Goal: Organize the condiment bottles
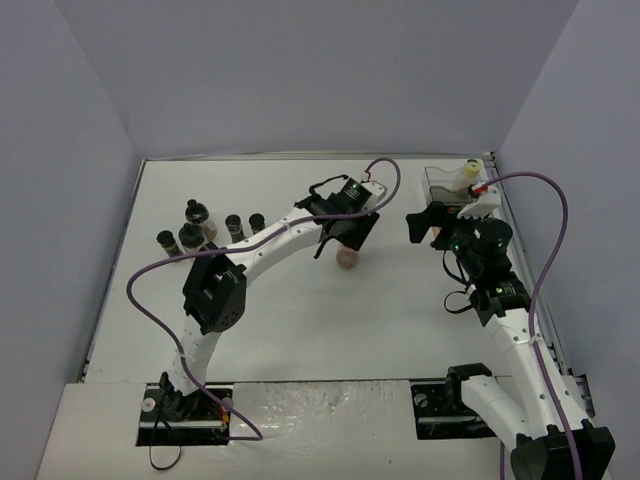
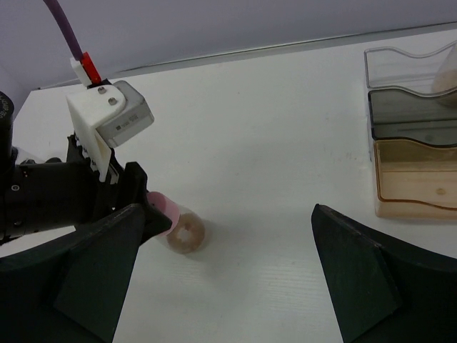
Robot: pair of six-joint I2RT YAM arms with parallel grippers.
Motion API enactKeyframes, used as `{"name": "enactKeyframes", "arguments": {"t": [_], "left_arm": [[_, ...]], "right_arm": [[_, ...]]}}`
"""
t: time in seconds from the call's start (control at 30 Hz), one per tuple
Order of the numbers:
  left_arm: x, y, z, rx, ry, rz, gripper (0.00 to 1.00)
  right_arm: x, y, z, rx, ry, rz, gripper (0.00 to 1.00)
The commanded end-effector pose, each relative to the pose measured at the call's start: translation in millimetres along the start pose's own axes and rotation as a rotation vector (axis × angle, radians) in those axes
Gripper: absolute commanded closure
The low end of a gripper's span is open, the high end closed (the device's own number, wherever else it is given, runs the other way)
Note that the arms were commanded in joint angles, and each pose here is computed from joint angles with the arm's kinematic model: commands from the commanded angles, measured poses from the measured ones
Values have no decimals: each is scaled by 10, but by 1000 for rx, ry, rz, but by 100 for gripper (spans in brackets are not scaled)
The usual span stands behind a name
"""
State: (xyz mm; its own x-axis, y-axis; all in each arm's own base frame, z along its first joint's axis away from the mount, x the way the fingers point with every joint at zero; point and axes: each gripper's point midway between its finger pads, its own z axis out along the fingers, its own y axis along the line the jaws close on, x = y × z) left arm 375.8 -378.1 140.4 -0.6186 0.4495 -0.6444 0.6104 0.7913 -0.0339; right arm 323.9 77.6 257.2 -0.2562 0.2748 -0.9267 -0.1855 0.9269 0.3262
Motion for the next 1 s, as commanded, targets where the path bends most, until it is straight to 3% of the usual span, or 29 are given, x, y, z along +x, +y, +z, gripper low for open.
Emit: {"name": "enactKeyframes", "arguments": {"t": [0.0,0.27,0.33,0.4,0.53,0.7,0.97], "left_arm": [[-252,-132,-276,49,-105,5,62],[7,-139,-200,56,-65,-21,28],[-26,-142,-281,60,-80,-27,9],[-69,-135,-371,60,-86,-30,4],[-261,3,-789,22,-159,-48,3],[-221,408,-1296,-60,-223,-144,3],[386,1095,-1886,-177,-296,-286,3]], "right_arm": [[-148,21,-19,0,-68,-25,0],[-34,6,35,0,-33,-30,0],[-11,13,52,-3,-25,-32,0],[29,27,78,-11,-9,-36,0],[155,139,153,-51,37,-54,0],[317,313,295,-87,99,-92,0],[823,718,575,-137,240,-221,0]]}}
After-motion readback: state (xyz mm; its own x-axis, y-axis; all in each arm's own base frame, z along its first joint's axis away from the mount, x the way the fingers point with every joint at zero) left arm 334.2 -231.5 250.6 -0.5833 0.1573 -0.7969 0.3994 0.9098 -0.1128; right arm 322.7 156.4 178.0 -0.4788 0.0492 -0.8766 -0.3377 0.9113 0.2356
